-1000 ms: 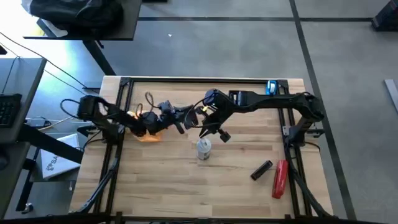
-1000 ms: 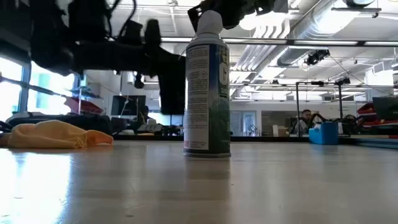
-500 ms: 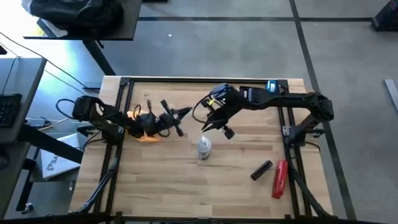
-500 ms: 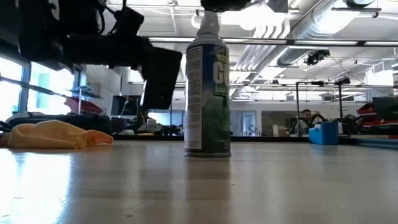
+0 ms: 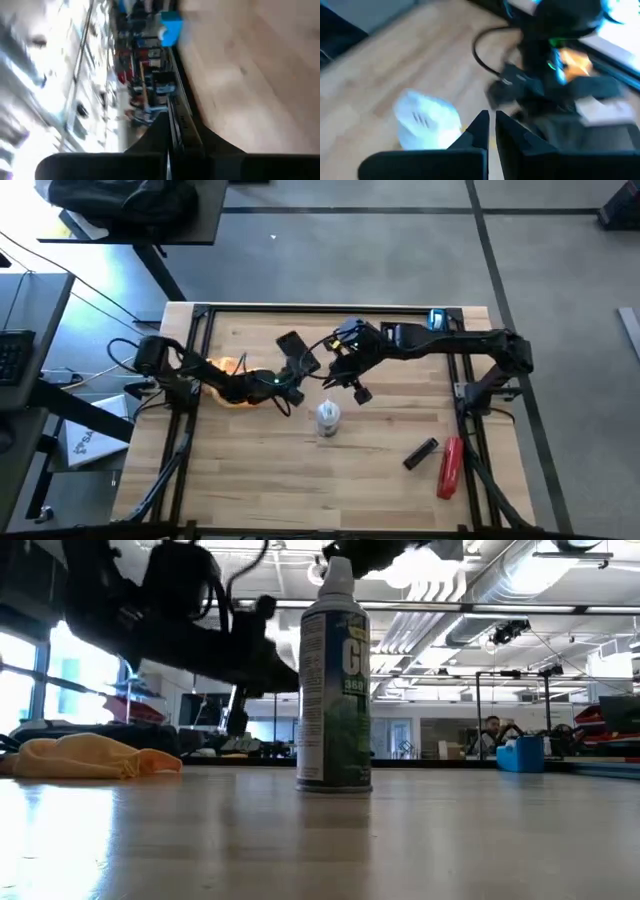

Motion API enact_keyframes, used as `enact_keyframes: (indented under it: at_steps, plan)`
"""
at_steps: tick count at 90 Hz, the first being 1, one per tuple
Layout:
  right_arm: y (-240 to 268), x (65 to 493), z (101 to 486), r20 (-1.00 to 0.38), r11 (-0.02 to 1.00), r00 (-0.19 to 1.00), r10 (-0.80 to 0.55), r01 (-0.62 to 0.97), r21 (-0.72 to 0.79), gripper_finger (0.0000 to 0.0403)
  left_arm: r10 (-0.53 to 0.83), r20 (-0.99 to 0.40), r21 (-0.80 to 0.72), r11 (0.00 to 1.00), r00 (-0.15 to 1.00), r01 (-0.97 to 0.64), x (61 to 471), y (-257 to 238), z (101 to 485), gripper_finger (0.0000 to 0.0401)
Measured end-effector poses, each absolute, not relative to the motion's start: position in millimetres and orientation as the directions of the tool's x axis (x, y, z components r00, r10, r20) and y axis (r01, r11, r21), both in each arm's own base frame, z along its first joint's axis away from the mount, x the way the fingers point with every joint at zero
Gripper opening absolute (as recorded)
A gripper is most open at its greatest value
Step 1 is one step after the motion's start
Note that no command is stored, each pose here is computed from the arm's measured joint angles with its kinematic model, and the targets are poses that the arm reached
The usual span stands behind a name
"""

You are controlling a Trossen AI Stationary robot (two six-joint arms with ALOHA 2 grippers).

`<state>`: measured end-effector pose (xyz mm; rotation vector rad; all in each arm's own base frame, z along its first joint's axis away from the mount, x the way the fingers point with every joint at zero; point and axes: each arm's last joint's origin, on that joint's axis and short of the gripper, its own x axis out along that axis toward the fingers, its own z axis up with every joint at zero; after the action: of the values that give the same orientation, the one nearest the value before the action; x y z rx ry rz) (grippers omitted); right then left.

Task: Apply microfiber cloth
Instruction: Spray the front of the cellphone using the white spray bottle

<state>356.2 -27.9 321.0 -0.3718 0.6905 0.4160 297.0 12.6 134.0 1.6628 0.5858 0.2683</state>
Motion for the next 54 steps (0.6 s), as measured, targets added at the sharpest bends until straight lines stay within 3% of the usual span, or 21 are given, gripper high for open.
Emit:
enact_keyframes:
  at_steps: [10, 32, 54]
  plan:
    - [-28, 350, 316, -0.735, 0.885, 0.637, 0.231, -0.451, -0.113, 0.0, 0.473, -0.156, 0.941, -0.196, 0.867, 0.276, 303, 17, 124, 0.0007]
    - [-13, 356, 303, -0.769, 0.87, 0.583, 0.26, -0.487, -0.075, 0.0, 0.454, -0.1, 0.896, -0.345, 0.885, 0.278, 322, 27, 134, 0.0007]
    - [-3, 364, 302, -0.739, 0.849, 0.612, 0.282, -0.518, -0.106, 0.0, 0.419, -0.055, 0.878, -0.412, 0.906, 0.243, 324, 22, 140, 0.0007]
